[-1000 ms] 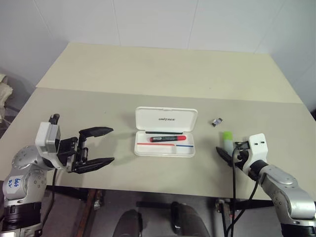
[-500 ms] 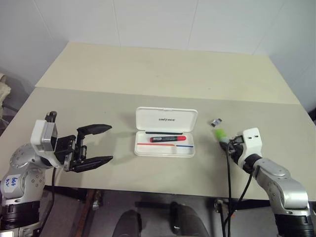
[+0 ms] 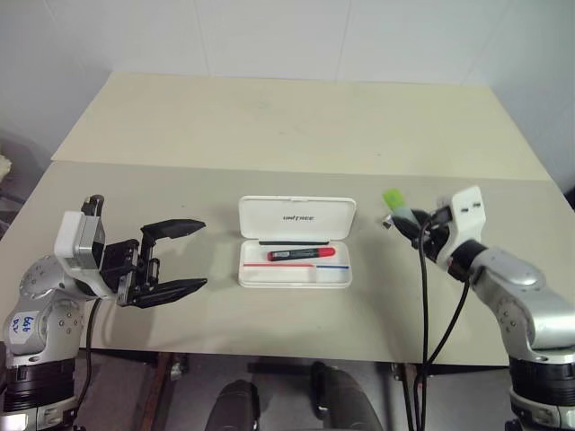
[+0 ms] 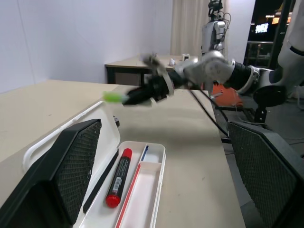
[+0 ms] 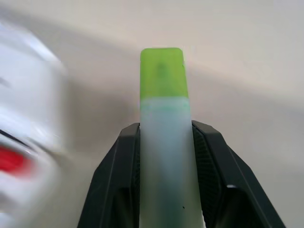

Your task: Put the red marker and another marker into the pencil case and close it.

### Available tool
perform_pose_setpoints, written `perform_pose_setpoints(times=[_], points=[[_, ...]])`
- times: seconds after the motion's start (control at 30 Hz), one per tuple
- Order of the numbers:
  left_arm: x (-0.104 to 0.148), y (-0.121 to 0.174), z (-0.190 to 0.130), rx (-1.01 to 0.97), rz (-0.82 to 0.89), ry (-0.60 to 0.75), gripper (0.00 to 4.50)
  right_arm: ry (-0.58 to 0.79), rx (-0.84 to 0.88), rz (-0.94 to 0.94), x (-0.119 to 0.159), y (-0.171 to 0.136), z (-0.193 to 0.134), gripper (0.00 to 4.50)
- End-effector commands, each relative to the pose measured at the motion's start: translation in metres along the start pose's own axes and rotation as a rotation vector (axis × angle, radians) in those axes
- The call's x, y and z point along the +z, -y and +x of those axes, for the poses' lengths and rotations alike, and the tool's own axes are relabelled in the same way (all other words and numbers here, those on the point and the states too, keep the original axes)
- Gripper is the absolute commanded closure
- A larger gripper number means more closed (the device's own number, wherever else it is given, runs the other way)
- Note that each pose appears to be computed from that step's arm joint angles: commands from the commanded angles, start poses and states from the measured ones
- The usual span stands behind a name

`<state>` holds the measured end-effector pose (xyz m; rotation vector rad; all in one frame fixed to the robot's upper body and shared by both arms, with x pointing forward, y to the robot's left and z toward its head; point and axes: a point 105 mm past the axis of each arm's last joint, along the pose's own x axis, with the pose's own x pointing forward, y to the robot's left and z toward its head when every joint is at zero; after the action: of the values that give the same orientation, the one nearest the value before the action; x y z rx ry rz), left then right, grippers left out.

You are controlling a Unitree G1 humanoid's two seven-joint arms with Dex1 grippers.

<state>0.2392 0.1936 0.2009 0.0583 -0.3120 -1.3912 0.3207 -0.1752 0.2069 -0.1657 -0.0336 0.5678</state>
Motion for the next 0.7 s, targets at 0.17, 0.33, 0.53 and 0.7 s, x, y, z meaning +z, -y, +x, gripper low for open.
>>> perform_pose_setpoints(times=[0.17, 0.33, 0.53, 0.7], points=[[0.005, 0.007, 0.002, -0.004, 0.025, 0.018, 0.00, 0.062, 0.455, -0.201, 0.040, -0.059, 0.000, 3.38], [0.007, 0.010, -0.005, 0.029, 0.028, 0.005, 0.00, -0.042, 0.764, -0.307, 0.029, -0.091, -0.007, 3.38], [0.006, 0.013, -0.019, 0.062, 0.040, -0.021, 0.00, -0.030, 0.905, -0.375, 0.021, -0.124, 0.012, 3.38], [0.003, 0.013, -0.031, 0.088, 0.060, -0.050, 0.00, -0.023, 0.916, -0.431, 0.009, -0.144, 0.036, 3.38]])
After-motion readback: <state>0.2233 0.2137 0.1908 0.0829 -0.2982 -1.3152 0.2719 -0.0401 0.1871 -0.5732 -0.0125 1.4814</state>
